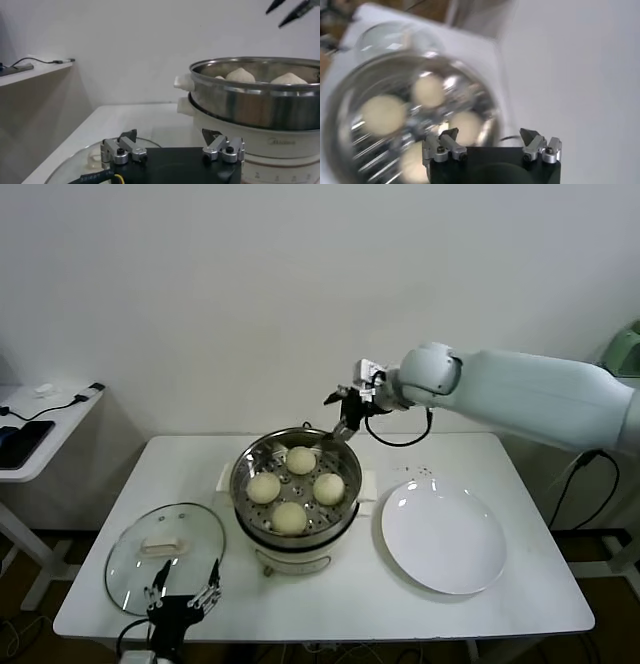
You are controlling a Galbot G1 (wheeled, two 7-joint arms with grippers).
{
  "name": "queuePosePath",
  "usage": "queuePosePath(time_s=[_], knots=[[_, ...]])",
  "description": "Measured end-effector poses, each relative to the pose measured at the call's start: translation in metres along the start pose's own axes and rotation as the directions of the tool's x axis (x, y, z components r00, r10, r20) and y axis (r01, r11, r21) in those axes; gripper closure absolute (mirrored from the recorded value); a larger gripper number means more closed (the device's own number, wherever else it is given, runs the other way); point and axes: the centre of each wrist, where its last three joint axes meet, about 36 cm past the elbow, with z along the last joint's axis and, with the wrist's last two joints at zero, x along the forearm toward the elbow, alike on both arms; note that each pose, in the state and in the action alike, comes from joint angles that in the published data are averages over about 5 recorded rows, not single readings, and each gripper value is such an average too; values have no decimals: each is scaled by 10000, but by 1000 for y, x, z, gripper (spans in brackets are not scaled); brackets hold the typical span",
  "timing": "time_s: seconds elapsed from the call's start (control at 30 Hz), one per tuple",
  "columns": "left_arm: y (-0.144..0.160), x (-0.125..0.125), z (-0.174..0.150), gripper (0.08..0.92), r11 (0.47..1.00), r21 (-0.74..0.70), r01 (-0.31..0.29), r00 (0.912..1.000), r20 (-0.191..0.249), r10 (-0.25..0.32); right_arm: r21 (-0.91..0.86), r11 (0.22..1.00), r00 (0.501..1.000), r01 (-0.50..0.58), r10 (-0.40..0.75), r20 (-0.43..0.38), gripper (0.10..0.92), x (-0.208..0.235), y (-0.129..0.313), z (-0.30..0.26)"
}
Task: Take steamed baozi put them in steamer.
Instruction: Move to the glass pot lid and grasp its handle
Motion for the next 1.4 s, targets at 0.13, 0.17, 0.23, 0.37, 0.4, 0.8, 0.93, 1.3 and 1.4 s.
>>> queuePosePath(time_s=[0.13,0.17,0.23,0.37,0.4,0.8,0.93,1.3,1.4], knots=[[1,-3,-2,177,10000,69,46,10000,84,-47,-974,9827,9839,-1577,1648,697,199,16,6,29],[2,-4,-2,177,10000,81,55,9999,99,-56,-1253,9733,9757,-1922,2033,822,199,20,9,39],[3,-6,-2,177,9999,91,61,9999,124,-63,-1793,9506,9567,-2534,2737,989,200,28,17,59],[8,-10,-2,177,9999,91,73,9998,200,-75,-2806,8954,9143,-3457,3886,1137,200,42,41,100],[9,-11,-3,177,9999,89,81,9997,225,-83,-3054,8800,9029,-3638,4137,1166,200,44,48,110],[20,-20,3,177,9993,-233,306,9993,233,-300,-5530,6723,7405,-4922,6573,1401,199,55,153,199],[23,-21,5,177,9985,-345,417,9991,139,-413,-6146,5930,6857,-5202,7190,1134,200,52,195,228],[27,-20,12,177,9940,-833,707,9975,121,-700,-7431,4163,6295,-5239,7769,-85,200,33,328,278],[29,-23,15,177,9862,-1325,995,9948,356,-956,-7579,3834,6267,-5278,7781,-428,199,29,353,284]])
